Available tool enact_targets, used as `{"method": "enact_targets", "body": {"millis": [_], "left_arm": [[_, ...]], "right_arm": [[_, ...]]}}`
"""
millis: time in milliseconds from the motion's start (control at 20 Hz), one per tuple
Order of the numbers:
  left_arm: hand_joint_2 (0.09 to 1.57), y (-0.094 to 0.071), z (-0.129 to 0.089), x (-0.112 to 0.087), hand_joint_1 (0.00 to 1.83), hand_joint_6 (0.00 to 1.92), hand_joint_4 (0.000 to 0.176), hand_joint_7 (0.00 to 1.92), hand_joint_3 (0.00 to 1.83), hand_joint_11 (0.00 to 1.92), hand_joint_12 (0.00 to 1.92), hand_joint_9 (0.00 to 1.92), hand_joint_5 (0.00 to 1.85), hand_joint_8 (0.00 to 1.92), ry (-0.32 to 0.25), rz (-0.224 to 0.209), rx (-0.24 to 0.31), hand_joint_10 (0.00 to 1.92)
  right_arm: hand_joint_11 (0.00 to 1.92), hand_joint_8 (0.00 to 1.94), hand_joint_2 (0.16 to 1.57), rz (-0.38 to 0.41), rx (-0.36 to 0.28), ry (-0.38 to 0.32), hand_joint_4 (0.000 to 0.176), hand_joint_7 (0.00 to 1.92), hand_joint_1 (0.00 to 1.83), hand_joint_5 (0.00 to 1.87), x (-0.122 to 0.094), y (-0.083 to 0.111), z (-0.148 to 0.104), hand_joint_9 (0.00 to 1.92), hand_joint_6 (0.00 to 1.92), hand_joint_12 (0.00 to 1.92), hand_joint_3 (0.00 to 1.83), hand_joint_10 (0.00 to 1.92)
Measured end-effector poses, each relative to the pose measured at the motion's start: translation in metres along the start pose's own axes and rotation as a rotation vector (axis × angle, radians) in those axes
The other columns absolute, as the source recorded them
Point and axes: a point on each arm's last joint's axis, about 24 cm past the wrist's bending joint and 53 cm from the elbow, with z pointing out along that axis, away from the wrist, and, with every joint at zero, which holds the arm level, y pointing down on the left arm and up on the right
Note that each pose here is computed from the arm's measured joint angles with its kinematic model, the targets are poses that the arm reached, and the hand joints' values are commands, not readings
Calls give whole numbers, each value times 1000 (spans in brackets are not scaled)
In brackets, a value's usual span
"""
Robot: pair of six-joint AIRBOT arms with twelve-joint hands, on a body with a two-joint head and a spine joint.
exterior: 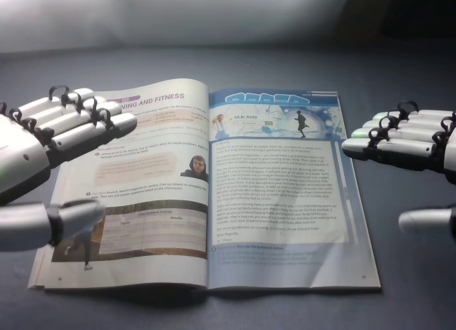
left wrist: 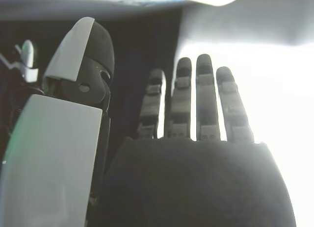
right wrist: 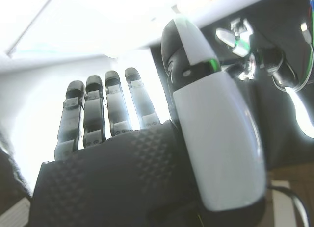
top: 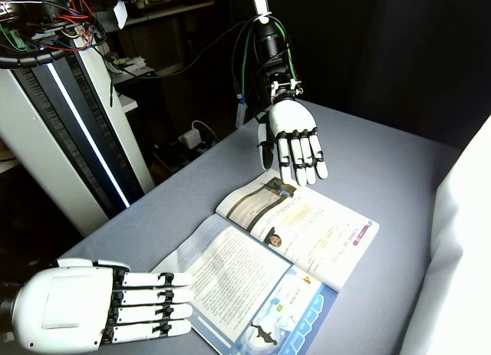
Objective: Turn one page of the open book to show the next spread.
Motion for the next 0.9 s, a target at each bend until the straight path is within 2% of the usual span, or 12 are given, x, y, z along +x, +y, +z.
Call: {"method": "enact_targets", "body": {"millis": [50,100,200,300,500,550,600,650,700,850,900], "left_arm": [[1375,-1,0,-1,16,2,54,0,43,0,0,0,5,0,-3,1,2,0],[1382,0,0,-1,27,5,46,0,29,0,0,0,16,0,-2,1,1,0],[1379,-1,0,-1,0,0,58,0,19,0,0,0,0,0,0,4,3,0],[1388,-2,-2,-4,0,0,58,0,17,0,0,0,0,0,1,12,0,0],[1383,2,-7,-15,18,4,51,0,9,0,0,0,11,0,-17,31,-22,0],[1394,3,-8,-15,52,7,40,0,9,0,0,0,24,0,-20,25,-32,0],[1395,5,-11,-15,57,5,48,0,8,0,0,0,20,0,-12,35,-38,0],[1396,5,-12,-15,21,3,44,0,7,0,0,0,19,0,-12,38,-41,0],[1391,6,-13,-16,92,10,33,0,2,0,0,0,41,0,-14,40,-46,0],[1387,8,-16,-20,208,9,36,0,0,0,0,0,56,0,-28,44,-58,0],[1388,9,-17,-22,259,13,29,0,0,0,0,0,74,0,-37,41,-63,0]], "right_arm": [[0,0,1298,-3,-4,-2,0,0,57,0,-1,1,0,0,0,0,75,0],[0,0,1298,-4,-6,-3,0,0,74,1,-2,2,1,0,0,0,60,0],[0,0,1313,-14,-11,0,0,0,58,0,-1,3,1,0,0,0,44,0],[0,0,1327,-41,-17,16,0,0,55,1,0,7,3,0,0,0,36,0],[0,0,1312,-119,-54,74,0,0,1,0,5,24,18,0,0,0,19,0],[0,0,1304,-143,-56,97,0,0,0,0,10,25,21,0,0,0,14,0],[0,0,1297,-160,-55,124,0,0,0,0,15,26,24,0,0,0,10,0],[0,0,1289,-159,-52,138,0,0,0,4,18,25,25,0,2,0,6,0],[0,0,1287,-157,-51,158,0,0,0,6,21,24,27,0,3,0,5,0],[0,0,1289,-155,-29,220,0,0,0,0,35,16,29,0,0,0,5,0],[1,0,1291,-147,-24,232,0,0,0,9,39,15,30,0,4,0,6,0]]}}
